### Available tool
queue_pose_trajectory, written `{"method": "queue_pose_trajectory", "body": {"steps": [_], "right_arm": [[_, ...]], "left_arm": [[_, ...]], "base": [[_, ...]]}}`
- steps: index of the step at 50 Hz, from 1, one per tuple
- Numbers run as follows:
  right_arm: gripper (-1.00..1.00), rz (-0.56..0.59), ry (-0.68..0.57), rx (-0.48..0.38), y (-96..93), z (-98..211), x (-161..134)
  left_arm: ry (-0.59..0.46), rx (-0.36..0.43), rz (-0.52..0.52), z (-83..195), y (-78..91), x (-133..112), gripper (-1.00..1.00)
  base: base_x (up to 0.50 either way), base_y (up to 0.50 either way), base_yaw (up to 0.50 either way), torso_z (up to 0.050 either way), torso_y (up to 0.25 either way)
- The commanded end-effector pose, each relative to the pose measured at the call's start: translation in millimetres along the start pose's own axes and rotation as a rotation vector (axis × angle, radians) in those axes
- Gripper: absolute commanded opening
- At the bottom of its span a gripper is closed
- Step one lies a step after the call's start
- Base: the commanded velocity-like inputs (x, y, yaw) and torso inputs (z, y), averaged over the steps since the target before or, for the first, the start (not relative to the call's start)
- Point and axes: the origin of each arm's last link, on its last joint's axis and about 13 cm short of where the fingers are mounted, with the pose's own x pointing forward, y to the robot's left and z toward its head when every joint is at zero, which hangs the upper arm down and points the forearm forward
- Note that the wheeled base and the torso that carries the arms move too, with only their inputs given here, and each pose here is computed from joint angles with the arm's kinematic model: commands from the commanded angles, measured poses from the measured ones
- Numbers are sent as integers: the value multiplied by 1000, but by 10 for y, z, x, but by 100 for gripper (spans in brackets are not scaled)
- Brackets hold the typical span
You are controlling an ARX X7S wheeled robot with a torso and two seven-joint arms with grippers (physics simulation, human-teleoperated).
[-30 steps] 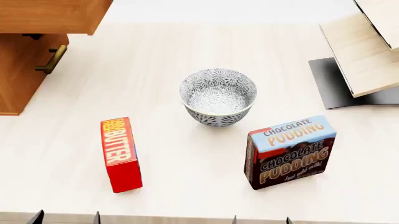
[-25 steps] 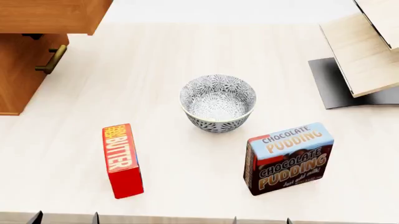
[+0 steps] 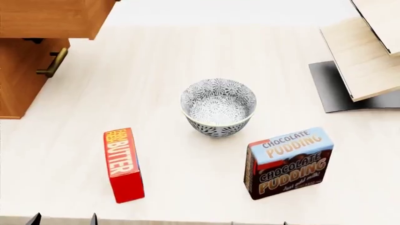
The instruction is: Close the top drawer of the cabinet.
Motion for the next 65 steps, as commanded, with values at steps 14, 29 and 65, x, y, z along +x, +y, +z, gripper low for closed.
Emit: {"method": "queue_pose_trajectory", "body": {"steps": [14,29,65], "right_arm": [[100,-3,-9,1,23,9,36],[100,-4,-4,7,20,-5,37],[100,-68,20,-10,-14,186,102]], "left_arm": [[-2,6,-7,8,17,27,100],[-6,9,-9,-4,15,20,100],[36,51,38,200,-36,37,100]], "base": [[0,0,0,47,0],[0,0,0,47,0],[0,0,0,17,0]]}}
